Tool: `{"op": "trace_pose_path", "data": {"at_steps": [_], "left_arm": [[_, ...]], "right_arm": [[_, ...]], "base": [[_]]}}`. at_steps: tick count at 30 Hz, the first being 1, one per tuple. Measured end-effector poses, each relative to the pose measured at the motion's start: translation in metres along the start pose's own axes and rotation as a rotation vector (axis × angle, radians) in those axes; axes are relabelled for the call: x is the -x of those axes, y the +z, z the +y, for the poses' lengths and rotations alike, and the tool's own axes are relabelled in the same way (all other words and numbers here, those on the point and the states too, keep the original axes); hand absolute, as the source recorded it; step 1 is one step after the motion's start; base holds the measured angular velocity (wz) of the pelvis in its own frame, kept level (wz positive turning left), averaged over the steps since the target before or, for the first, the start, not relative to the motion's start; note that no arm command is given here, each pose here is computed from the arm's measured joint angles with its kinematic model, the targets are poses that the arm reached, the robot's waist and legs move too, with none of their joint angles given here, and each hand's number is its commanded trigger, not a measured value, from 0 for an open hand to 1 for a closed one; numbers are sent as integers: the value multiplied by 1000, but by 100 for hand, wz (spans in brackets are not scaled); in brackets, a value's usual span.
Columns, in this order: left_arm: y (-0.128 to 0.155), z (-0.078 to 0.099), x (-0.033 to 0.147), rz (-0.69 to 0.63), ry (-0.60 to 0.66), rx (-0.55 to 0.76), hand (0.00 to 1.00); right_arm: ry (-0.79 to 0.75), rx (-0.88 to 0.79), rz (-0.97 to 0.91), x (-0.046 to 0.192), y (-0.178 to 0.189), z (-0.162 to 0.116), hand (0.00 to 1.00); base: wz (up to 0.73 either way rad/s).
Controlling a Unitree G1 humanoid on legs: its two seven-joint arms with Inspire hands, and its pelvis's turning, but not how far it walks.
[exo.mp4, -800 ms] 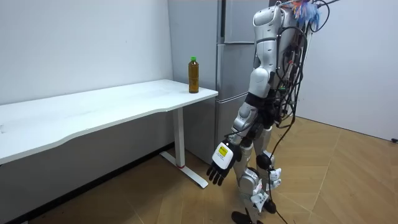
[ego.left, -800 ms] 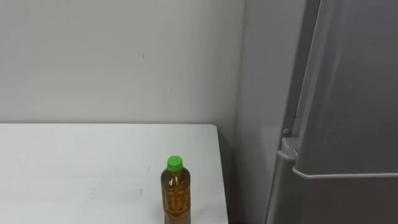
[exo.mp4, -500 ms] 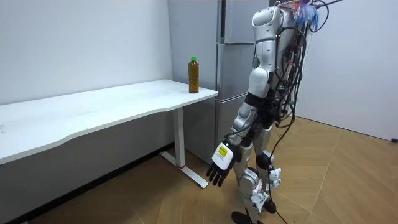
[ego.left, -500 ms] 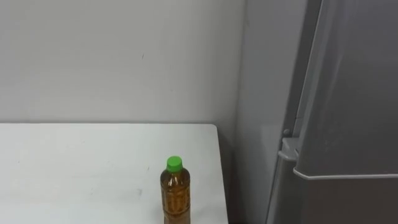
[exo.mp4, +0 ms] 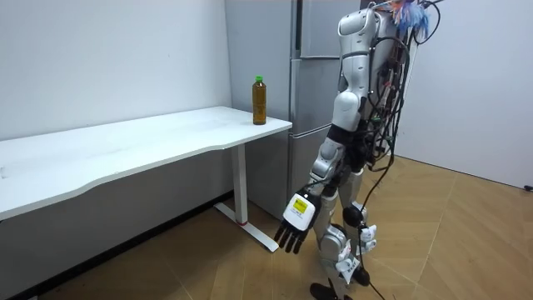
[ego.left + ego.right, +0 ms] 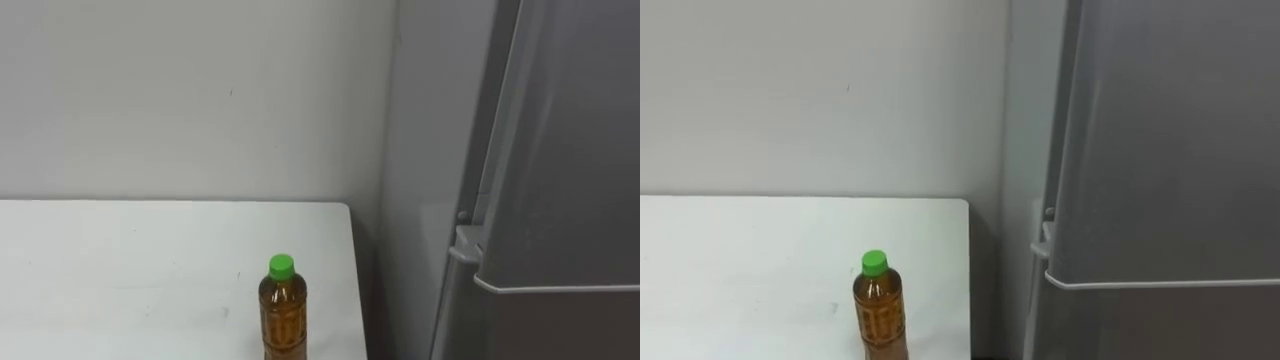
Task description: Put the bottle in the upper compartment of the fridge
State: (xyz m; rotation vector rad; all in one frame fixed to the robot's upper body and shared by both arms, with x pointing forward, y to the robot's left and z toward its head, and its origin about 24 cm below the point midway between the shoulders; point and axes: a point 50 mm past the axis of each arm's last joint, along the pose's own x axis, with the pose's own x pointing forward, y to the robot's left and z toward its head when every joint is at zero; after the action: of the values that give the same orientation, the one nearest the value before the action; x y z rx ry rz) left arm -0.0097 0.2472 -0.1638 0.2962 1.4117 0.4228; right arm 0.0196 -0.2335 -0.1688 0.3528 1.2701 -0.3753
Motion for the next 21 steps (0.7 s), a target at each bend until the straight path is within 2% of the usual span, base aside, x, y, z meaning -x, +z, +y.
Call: {"op": "trace_pose_path", "data": {"at_steps": [3,6,9,11,18,21], "left_arm": [[-11,7,1,61,46,165,0],[-10,10,0,79,75,253,0],[-7,20,-2,94,136,412,0],[7,27,-2,50,189,525,0],[37,38,-1,-65,269,692,0],[62,52,5,-175,283,808,0]], "right_arm": [[-11,-17,6,0,-1,-2,0],[-17,-16,7,1,0,-4,0],[-31,-19,4,1,1,-7,0],[-46,-22,-2,2,2,-11,0],[-62,-13,-16,2,6,-13,0],[-69,-12,-35,3,7,-16,0]], "base": [[0],[0],[4],[2],[-7],[3]]}}
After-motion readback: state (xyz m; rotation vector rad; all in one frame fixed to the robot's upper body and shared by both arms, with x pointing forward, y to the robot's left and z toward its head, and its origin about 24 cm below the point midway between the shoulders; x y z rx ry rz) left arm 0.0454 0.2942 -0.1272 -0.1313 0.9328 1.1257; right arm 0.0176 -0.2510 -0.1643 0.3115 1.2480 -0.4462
